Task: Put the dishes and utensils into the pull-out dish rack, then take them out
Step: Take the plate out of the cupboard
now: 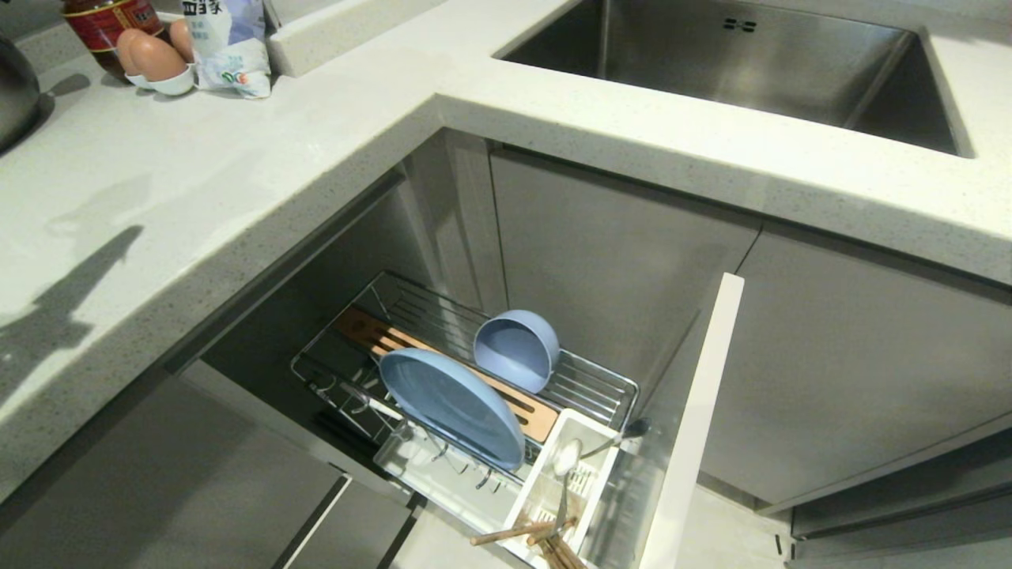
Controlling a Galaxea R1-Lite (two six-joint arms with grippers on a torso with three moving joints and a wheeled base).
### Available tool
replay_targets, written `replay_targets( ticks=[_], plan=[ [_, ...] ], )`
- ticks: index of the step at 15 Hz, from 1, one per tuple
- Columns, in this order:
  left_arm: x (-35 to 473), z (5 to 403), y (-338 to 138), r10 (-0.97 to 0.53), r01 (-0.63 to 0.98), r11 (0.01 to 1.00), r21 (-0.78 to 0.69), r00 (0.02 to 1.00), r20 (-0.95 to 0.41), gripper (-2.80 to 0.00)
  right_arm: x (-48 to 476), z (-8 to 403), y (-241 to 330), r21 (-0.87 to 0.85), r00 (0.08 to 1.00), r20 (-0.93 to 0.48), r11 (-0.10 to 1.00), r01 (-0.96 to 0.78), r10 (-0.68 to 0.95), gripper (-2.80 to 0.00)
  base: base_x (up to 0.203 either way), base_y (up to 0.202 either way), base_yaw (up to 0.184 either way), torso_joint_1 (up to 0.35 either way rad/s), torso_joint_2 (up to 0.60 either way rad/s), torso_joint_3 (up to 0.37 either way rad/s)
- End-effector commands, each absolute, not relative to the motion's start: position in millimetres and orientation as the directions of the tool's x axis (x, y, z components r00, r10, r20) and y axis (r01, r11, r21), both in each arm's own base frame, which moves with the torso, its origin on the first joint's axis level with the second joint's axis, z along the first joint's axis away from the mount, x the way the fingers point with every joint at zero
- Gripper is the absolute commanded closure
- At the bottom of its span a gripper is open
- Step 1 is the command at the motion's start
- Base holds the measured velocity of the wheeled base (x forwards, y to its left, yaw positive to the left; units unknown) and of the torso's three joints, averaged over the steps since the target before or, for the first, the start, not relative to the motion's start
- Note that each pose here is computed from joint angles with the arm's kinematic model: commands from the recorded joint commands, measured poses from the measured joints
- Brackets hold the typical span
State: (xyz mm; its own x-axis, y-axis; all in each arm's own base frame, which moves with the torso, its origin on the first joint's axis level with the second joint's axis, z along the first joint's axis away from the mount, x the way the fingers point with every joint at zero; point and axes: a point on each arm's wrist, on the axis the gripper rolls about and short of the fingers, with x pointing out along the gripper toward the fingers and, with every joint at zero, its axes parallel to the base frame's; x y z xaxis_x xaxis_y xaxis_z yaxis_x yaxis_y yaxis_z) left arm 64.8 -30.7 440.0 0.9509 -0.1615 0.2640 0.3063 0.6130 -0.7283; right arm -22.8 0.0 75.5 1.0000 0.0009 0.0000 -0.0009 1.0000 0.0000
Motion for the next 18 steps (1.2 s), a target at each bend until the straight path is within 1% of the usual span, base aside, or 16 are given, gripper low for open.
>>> replay_targets(
  ticks=[1,2,4,6,9,11,14,18],
  plan=[
    [36,444,-9,-0.102,0.317,0.669,-0.672,0.935,0.339,0.0,-23,75,0,0.0,1.0,0.0,1.0,-0.002,0.002,0.0,0.0,0.0,0.0,0.0,0.0,0.0],
    [26,443,-4,-0.066,0.297,0.712,-0.636,0.93,0.36,0.0,-23,75,0,0.0,1.0,0.0,1.0,-0.002,0.002,0.0,0.0,0.0,0.0,0.0,0.0,0.0],
    [-9,437,6,-0.055,0.28,0.803,-0.526,0.914,0.403,0.0,-23,75,0,0.0,1.0,0.0,1.0,-0.002,0.002,0.0,0.0,0.0,0.0,0.0,0.0,0.0],
    [-39,419,8,-0.041,0.205,0.894,-0.398,0.923,0.384,0.0,-23,75,0,0.0,1.0,0.0,1.0,-0.002,0.002,0.0,0.0,0.0,0.0,0.0,0.0,0.0],
    [-71,384,6,-0.032,0.127,0.964,-0.234,0.928,0.372,0.0,-23,75,0,0.0,1.0,0.0,1.0,-0.002,0.002,0.0,0.0,0.0,0.0,0.0,0.0,0.0],
    [-87,356,4,-0.035,0.092,0.986,-0.141,0.93,0.365,0.0,-23,75,0,0.0,1.0,0.0,1.0,0.0,0.0,0.0,0.0,0.0,0.0,0.0,0.0,0.0],
    [-92,314,2,-0.034,0.067,0.993,-0.097,0.949,0.312,0.0,-23,75,0,0.0,1.0,0.0,1.0,-0.001,0.001,0.0,0.0,0.0,0.0,0.0,0.0,0.0],
    [-87,232,0,-0.045,0.049,0.999,-0.016,0.979,0.198,0.0,-23,75,0,0.0,1.0,0.0,1.0,-0.001,0.001,0.0,0.0,0.0,0.0,0.0,0.0,0.0]
  ],
)
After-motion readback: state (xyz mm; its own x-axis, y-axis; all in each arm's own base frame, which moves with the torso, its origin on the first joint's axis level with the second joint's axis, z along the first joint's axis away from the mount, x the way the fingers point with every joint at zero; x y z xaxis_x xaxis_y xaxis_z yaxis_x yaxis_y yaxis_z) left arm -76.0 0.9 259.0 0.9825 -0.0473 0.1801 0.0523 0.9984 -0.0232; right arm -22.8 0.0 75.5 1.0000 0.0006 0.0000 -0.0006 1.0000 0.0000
